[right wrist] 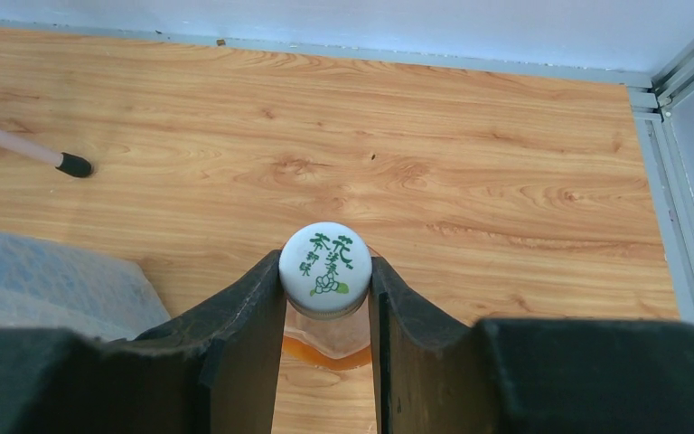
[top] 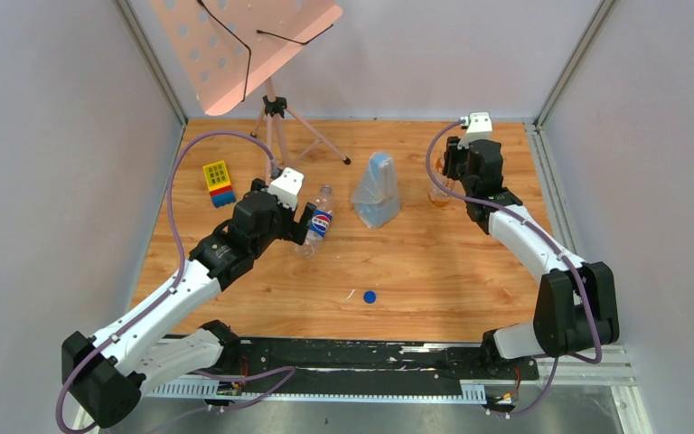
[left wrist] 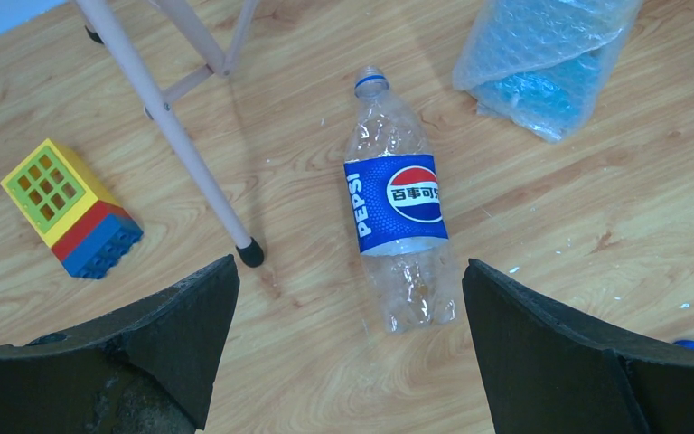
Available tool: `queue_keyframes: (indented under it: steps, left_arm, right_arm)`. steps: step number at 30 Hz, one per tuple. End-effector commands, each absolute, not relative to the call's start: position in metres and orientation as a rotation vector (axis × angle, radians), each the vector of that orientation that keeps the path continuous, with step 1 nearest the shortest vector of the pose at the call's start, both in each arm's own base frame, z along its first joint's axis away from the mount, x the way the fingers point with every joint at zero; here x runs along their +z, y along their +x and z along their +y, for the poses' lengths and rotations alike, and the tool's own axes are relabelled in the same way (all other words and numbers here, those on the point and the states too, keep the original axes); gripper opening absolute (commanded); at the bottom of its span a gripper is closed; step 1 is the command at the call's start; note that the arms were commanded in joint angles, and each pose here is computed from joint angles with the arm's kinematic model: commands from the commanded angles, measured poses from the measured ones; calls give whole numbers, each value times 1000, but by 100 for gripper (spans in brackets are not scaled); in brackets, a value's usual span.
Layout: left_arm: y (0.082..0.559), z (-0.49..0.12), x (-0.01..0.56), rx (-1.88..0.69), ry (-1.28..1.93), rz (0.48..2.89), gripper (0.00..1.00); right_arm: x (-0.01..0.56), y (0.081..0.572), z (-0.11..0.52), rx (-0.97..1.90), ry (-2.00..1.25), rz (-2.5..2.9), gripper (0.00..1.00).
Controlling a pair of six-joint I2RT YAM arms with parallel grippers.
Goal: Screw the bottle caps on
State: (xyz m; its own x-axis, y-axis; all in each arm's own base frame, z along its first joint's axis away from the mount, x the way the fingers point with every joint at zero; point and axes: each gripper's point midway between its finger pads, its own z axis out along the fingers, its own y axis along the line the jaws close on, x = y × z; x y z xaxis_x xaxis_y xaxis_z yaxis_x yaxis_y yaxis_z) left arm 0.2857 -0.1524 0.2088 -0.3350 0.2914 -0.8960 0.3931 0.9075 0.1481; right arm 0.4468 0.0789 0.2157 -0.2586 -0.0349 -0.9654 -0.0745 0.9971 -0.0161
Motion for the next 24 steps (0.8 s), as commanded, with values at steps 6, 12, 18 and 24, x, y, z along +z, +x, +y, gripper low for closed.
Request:
queue_keyframes:
  steps: [6, 12, 18, 24]
  left_arm:
    - [290, -155, 233, -132, 489, 1882, 100]
    - [289, -156, 233, -137, 497, 1886, 100]
    - [288, -155, 232, -136, 498, 1893, 100]
    - [287, -158, 227, -146, 507, 1921, 100]
  right_arm:
    - [214, 444, 85, 93, -53, 1870, 45]
    - [219, 444, 86, 103, -39, 1880, 57]
    - [237, 439, 86, 123, -28, 1857, 64]
    - [254, 427, 87, 151, -32, 1838, 70]
